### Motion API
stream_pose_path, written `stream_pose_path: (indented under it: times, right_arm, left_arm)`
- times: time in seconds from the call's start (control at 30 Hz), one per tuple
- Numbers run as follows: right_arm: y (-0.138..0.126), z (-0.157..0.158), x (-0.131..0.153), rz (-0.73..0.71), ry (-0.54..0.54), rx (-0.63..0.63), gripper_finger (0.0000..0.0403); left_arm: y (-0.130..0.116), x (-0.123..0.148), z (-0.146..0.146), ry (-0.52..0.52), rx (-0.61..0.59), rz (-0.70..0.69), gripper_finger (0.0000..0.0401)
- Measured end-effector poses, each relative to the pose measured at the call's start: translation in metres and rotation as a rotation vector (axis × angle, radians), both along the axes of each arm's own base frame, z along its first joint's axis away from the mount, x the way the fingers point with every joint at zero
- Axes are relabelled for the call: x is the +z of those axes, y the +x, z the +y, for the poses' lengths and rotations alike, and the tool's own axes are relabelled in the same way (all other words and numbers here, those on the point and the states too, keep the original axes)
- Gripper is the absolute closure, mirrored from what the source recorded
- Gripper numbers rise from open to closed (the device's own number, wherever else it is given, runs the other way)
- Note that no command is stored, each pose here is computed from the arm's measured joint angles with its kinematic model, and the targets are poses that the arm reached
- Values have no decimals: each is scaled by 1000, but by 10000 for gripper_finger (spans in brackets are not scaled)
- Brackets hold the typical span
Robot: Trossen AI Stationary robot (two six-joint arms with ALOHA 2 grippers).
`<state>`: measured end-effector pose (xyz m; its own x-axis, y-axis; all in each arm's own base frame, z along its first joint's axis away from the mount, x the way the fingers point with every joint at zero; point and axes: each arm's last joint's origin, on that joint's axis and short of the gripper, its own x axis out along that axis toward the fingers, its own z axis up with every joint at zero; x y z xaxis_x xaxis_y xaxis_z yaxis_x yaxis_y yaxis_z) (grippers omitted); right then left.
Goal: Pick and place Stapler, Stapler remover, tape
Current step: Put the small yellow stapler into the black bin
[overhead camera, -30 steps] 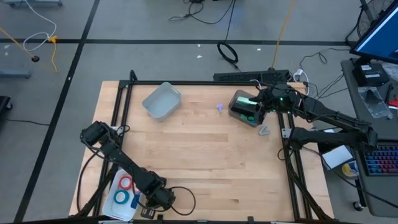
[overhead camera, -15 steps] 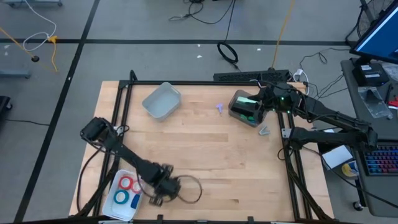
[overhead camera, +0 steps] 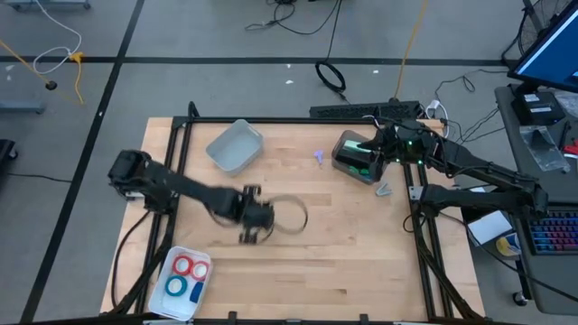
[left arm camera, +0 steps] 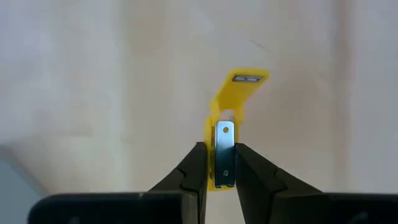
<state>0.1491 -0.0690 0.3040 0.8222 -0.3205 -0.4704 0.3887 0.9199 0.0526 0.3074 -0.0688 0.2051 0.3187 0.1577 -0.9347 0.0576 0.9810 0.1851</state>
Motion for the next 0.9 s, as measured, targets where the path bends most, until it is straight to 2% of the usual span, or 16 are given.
stream_pose_path:
  times: [0.13, 0.27, 0.4, 0.5, 0.63, 0.9]
  right_arm:
    - [1, 0, 1, -16, 2, 17, 282]
    - [4, 0, 8, -83, -29, 36, 282]
    - [15, 1, 16, -179, -120, 236, 280]
    - [30, 6, 18, -225, -224, 394, 275]
    - [54, 11, 18, -269, -384, 489, 261]
    - [83, 11, 24, -356, -688, 361, 195]
  left_arm:
    - [7, 33, 44, -27, 130, -223, 339]
    - [12, 74, 81, -155, 205, -539, 339]
    - [14, 112, 112, -350, 211, -866, 339]
    - [14, 131, 131, -515, 190, -1033, 339]
    - [11, 142, 148, -681, 209, -1115, 339]
    - [8, 141, 156, -898, 249, -1044, 339]
